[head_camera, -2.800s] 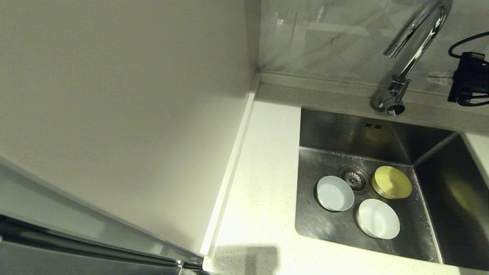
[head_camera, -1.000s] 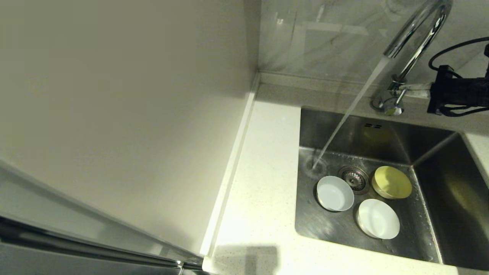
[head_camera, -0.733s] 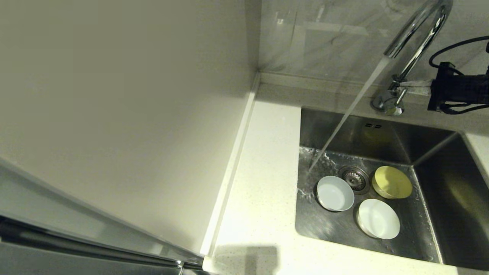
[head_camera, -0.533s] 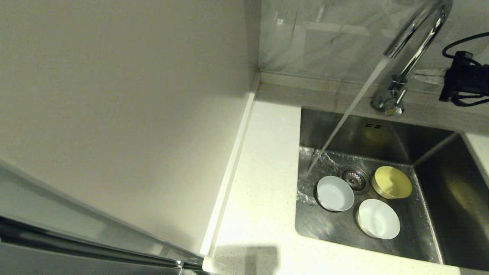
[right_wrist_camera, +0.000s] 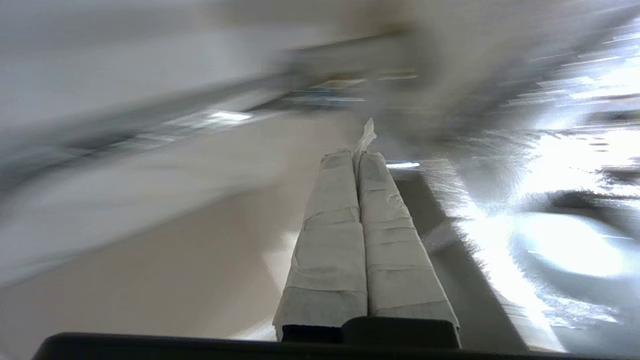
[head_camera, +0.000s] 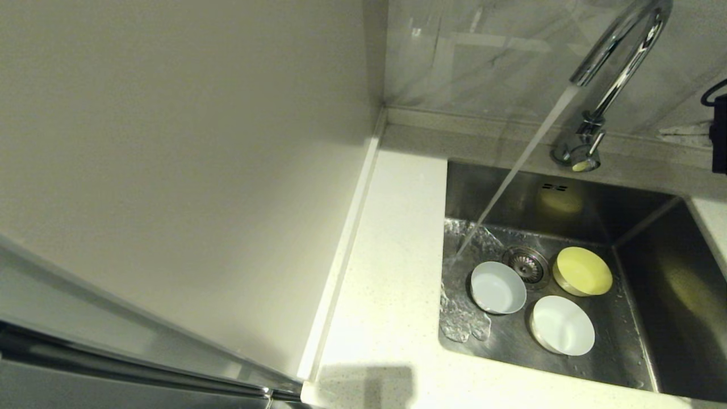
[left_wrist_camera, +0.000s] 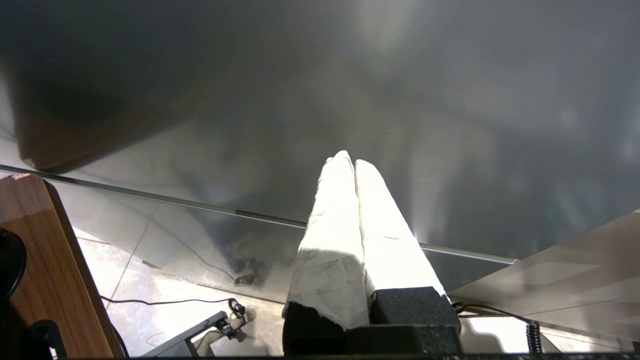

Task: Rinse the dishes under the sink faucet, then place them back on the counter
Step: Wait for the water to rinse the bowl

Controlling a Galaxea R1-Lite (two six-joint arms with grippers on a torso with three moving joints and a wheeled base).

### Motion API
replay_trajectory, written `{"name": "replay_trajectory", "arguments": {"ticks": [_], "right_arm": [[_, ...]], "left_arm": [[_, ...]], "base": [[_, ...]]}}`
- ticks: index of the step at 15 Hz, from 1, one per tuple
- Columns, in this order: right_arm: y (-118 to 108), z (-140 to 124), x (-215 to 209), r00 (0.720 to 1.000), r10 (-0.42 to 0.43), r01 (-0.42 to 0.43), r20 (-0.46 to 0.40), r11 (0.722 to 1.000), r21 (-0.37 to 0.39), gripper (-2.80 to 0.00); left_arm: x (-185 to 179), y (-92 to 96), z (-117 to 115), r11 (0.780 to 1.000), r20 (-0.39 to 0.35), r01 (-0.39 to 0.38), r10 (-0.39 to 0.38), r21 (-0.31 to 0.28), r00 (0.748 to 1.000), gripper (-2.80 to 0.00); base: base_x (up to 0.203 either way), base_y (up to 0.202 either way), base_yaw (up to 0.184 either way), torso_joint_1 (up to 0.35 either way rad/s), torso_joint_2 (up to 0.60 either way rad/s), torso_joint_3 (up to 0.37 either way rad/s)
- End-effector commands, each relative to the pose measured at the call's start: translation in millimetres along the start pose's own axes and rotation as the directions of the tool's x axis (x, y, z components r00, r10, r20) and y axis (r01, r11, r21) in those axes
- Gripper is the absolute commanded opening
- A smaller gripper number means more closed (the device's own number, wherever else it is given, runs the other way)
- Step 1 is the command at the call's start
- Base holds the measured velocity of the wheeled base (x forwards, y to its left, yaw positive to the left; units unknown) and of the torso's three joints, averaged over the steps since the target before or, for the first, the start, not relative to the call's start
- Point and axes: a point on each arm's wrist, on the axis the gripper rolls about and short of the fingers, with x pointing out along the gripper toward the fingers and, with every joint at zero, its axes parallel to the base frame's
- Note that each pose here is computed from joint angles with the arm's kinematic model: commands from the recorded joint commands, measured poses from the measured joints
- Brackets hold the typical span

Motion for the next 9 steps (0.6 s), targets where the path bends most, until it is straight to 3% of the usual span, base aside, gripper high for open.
{"name": "replay_trajectory", "arguments": {"ticks": [1,2,4,5,7,9], "right_arm": [[-7.3,-11.3,-18.8,0.965,-0.227,0.249,0.128,0.949,-0.196,-2.80],[-5.8,-16.3,-27.8,0.926,-0.307,0.361,0.221,0.892,-0.272,-2.80],[10.4,-34.5,-58.1,0.830,-0.379,0.545,0.410,0.709,-0.447,-2.80],[19.5,-46.5,-75.0,0.799,-0.376,0.592,0.469,0.625,-0.509,-2.80],[33.7,-76.6,-112.3,0.785,-0.311,0.613,0.535,0.509,-0.604,-2.80],[18.6,-110.8,-135.0,0.792,-0.299,0.610,0.533,0.415,-0.675,-2.80]], "left_arm": [[0.2,0.0,-0.8,1.000,-0.003,0.000,0.000,0.000,1.000,-2.80],[0.2,0.0,-0.8,1.000,-0.003,0.000,0.000,0.000,1.000,-2.80],[0.2,0.0,-0.8,1.000,-0.003,0.000,0.000,0.000,1.000,-2.80],[0.2,0.0,-0.8,1.000,-0.003,0.000,0.000,0.000,1.000,-2.80],[0.2,0.0,-0.8,1.000,-0.003,0.000,0.000,0.000,1.000,-2.80],[0.2,0.0,-0.8,1.000,-0.003,0.000,0.000,0.000,1.000,-2.80]], "base": [[0.000,0.000,0.000,0.000,0.00,0.000],[0.000,0.000,0.000,0.000,0.00,0.000],[0.000,0.000,0.000,0.000,0.00,0.000],[0.000,0.000,0.000,0.000,0.00,0.000],[0.000,0.000,0.000,0.000,0.00,0.000],[0.000,0.000,0.000,0.000,0.00,0.000]]}}
